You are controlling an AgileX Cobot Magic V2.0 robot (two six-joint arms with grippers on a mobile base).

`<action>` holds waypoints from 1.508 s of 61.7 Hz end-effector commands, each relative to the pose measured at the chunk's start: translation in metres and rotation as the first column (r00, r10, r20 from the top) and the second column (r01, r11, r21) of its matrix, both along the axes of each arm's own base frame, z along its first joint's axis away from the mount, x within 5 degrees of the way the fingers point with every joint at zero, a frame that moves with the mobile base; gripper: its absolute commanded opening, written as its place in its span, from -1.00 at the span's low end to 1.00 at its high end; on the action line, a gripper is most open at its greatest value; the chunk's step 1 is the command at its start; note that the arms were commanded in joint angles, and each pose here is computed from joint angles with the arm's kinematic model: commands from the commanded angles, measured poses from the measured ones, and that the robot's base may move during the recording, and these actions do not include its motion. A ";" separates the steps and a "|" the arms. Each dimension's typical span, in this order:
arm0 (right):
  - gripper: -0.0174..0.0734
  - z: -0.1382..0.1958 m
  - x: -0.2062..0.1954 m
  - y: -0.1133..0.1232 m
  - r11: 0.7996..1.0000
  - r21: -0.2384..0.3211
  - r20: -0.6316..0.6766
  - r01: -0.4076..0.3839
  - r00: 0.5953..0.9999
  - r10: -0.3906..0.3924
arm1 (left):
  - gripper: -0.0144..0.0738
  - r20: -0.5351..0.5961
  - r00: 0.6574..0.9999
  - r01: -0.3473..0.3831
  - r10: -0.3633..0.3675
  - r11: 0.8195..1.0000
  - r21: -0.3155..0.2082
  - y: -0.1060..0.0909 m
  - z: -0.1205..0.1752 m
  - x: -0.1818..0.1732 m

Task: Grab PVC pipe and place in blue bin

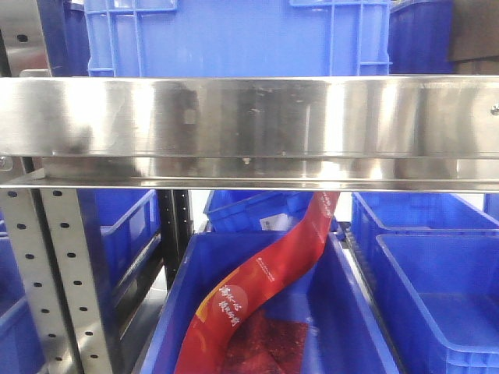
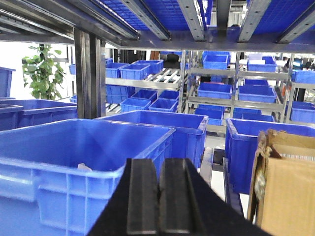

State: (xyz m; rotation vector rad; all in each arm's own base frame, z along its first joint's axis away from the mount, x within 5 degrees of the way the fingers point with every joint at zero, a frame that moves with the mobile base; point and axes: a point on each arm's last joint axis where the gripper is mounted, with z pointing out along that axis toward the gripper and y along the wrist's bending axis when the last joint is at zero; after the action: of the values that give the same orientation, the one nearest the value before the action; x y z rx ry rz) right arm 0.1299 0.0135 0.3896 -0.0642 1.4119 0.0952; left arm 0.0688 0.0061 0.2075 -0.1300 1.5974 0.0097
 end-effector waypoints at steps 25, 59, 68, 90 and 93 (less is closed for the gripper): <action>-0.99 -0.058 -0.062 -0.008 1.000 -0.006 0.031 0.025 0.999 -0.024 | -0.92 0.019 1.000 -0.002 0.002 1.000 -0.004 0.000 0.001 -0.001; -0.99 -0.074 -0.092 -0.015 0.988 -0.008 0.033 0.154 0.988 -0.154 | -0.92 0.019 1.000 -0.002 0.002 1.000 -0.004 0.000 0.001 -0.001; -0.99 -0.084 -0.088 -0.016 0.987 0.000 0.092 0.163 0.982 -0.163 | -0.92 0.019 1.000 -0.002 0.002 1.000 -0.004 0.000 0.001 -0.001; -0.99 -0.103 -0.092 -0.019 0.969 0.015 0.208 0.247 0.947 -0.244 | -0.92 0.019 1.000 -0.002 0.002 1.000 -0.004 0.000 0.001 -0.001; -0.99 -0.105 -0.093 -0.019 0.969 0.015 0.214 0.247 0.946 -0.244 | -0.92 0.019 1.000 -0.002 0.002 1.000 -0.004 0.000 0.001 -0.001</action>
State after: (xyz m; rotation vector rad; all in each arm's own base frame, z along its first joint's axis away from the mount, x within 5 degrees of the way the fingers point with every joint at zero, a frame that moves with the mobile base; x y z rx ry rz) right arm 0.0401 -0.0055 0.2841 0.0906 1.2460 -0.1035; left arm 0.0688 0.0061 0.2070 -0.1302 1.5990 0.0097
